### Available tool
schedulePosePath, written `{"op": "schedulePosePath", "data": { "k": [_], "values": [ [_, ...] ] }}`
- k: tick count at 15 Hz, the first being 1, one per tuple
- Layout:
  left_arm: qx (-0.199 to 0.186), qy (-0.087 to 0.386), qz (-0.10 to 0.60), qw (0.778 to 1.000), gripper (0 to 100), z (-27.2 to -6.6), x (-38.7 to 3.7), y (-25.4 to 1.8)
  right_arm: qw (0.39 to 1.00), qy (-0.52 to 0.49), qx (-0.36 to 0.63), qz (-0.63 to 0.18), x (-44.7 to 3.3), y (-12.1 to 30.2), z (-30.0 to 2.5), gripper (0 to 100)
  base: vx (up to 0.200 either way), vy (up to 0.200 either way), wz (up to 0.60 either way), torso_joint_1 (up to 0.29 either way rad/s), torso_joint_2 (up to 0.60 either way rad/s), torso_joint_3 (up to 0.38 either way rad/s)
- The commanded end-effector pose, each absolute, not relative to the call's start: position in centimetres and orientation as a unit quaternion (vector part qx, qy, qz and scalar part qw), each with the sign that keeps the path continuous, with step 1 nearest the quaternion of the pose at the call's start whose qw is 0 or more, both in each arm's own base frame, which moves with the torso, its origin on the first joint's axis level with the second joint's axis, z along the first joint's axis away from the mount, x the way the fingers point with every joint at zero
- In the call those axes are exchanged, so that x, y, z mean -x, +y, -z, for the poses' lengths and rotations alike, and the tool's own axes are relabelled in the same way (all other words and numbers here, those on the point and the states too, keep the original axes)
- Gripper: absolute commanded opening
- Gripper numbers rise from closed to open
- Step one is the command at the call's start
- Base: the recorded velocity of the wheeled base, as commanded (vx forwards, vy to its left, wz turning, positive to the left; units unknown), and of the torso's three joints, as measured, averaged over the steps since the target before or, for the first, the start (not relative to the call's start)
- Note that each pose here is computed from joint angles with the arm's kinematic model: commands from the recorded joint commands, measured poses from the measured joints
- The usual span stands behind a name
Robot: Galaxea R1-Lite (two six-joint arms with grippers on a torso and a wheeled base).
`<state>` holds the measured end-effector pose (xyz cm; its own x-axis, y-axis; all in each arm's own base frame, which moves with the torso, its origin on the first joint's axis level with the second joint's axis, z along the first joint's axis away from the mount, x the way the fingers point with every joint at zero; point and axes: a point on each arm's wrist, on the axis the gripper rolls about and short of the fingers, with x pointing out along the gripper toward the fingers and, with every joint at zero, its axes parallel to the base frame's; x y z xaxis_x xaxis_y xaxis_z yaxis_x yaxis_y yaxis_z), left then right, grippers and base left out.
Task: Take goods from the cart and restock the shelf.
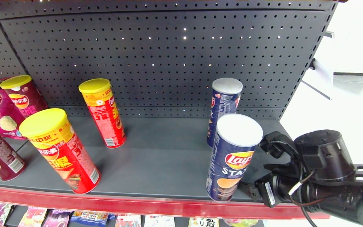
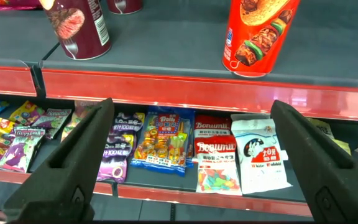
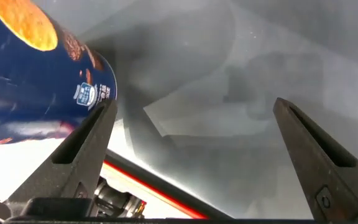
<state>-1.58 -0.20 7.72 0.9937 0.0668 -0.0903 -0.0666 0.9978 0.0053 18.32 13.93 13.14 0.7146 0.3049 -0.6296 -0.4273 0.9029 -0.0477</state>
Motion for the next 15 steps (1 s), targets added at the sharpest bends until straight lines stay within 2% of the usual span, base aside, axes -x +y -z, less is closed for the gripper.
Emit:
{"op": "schedulePosePath", "data": {
  "k": [1, 15],
  "values": [
    [0.0, 0.046, -0.034, 0.998, 100, -7.73, 1.57, -0.19, 0.92, 0.319, 0.097, -0.204, -18.07, 14.13, -13.18, 100, 0.0, 0.0, 0.0, 0.0, 0.0, 0.0],
    [-0.001, 0.046, -0.034, 0.998, 100, -7.73, 1.57, -0.19, 0.917, 0.312, 0.098, -0.229, -17.15, 14.88, -13.5, 100, 0.0, 0.0, 0.0, 0.0, 0.0, 0.0]
  ]
}}
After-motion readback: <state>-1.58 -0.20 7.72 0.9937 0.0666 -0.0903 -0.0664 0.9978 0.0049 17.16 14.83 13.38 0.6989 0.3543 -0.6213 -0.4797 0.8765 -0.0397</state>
